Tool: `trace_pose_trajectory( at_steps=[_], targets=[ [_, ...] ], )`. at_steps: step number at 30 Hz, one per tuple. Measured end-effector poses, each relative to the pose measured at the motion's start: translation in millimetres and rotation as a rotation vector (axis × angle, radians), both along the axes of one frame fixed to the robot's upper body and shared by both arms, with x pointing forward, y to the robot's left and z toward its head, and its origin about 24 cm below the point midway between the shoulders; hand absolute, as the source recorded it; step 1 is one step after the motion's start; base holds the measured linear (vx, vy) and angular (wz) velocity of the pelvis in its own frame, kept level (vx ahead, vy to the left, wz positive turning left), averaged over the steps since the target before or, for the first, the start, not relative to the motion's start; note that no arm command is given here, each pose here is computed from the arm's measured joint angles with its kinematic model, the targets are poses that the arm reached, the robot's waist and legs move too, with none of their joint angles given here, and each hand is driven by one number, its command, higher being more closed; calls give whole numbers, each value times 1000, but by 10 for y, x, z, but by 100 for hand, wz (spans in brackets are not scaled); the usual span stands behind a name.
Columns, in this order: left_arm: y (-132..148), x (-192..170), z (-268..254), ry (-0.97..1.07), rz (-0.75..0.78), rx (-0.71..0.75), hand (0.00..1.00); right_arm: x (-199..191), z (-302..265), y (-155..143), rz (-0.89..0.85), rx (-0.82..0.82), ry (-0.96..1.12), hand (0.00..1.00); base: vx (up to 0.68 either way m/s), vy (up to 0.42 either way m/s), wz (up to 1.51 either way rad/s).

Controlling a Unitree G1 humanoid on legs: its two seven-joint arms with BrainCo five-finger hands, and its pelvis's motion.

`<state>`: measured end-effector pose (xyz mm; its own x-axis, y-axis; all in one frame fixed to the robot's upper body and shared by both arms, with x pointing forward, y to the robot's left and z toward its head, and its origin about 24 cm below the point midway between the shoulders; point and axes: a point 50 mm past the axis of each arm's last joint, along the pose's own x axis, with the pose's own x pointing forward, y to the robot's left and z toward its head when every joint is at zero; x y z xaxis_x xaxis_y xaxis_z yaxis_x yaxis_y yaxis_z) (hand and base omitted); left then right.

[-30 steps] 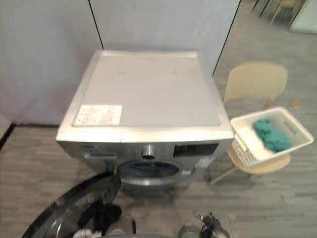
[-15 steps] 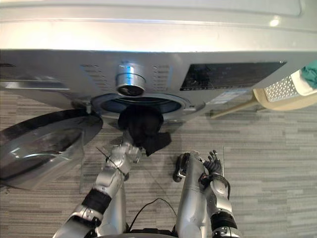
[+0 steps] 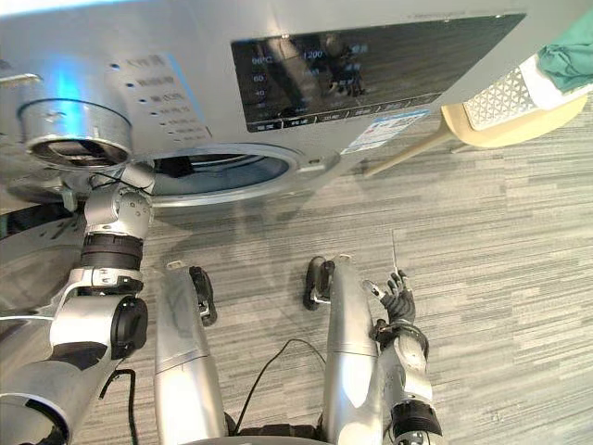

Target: Pick up the laundry basket with both hands and put the clothes into the washing machine.

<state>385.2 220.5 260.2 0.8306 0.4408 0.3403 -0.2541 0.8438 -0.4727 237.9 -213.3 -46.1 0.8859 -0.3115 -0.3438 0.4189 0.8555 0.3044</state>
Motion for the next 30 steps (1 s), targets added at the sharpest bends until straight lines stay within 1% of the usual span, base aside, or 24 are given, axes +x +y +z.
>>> trace_pose_trajectory(
  at_steps=[2,4,5,6,7,8,9,10,12,13,14,15,17,19,21,27,30],
  targets=[
    [16,-9,24,-4,28,-9,100,-50,-52,-30,-15,7,21,0,-30,-104,-4],
    [34,-20,51,10,82,39,100,-173,-159,-74,-29,1,72,0,-20,-81,0],
    [32,-27,66,23,126,99,100,-290,-257,-83,-39,5,119,0,-15,-71,0],
    [2,-33,88,43,190,226,100,-401,-354,-67,-38,11,167,0,-13,-67,0],
    [-20,-40,111,46,225,305,0,-454,-397,-58,-43,19,188,0,-9,-70,-1],
    [-108,-70,201,36,314,536,0,-551,-452,-59,-54,25,216,0,-4,-51,-3],
    [-184,-78,258,25,363,684,0,-578,-466,-51,-55,26,222,0,-1,-43,-3],
    [-237,-78,292,17,395,777,0,-584,-467,-49,-53,23,223,0,0,0,0],
    [-512,-80,409,-47,498,1144,0,-572,-449,-54,-43,7,208,0,0,-17,0],
    [-580,-79,425,-63,509,1217,0,-566,-442,-55,-39,1,202,0,-4,-43,-2],
    [-699,-72,428,-83,515,1347,0,-555,-430,-56,-28,-9,193,0,-6,-43,-7],
    [-780,-53,397,-89,518,1445,0,-547,-422,-56,-22,-10,187,0,-6,-35,-9],
    [-794,8,308,-37,500,1539,0,-541,-419,-58,-27,6,180,0,-9,-47,-12],
    [-709,110,176,82,451,1561,0,-536,-426,-24,-15,26,177,0,-12,-63,-16],
    [-653,158,101,159,417,1540,0,-540,-434,-11,-17,36,179,0,-4,-67,-16],
    [-506,162,162,197,442,1446,0,-567,-476,22,-18,50,198,0,18,-74,-7],
    [-393,152,206,218,452,1359,0,-566,-479,48,-21,59,196,0,27,-49,-2]
  ],
)
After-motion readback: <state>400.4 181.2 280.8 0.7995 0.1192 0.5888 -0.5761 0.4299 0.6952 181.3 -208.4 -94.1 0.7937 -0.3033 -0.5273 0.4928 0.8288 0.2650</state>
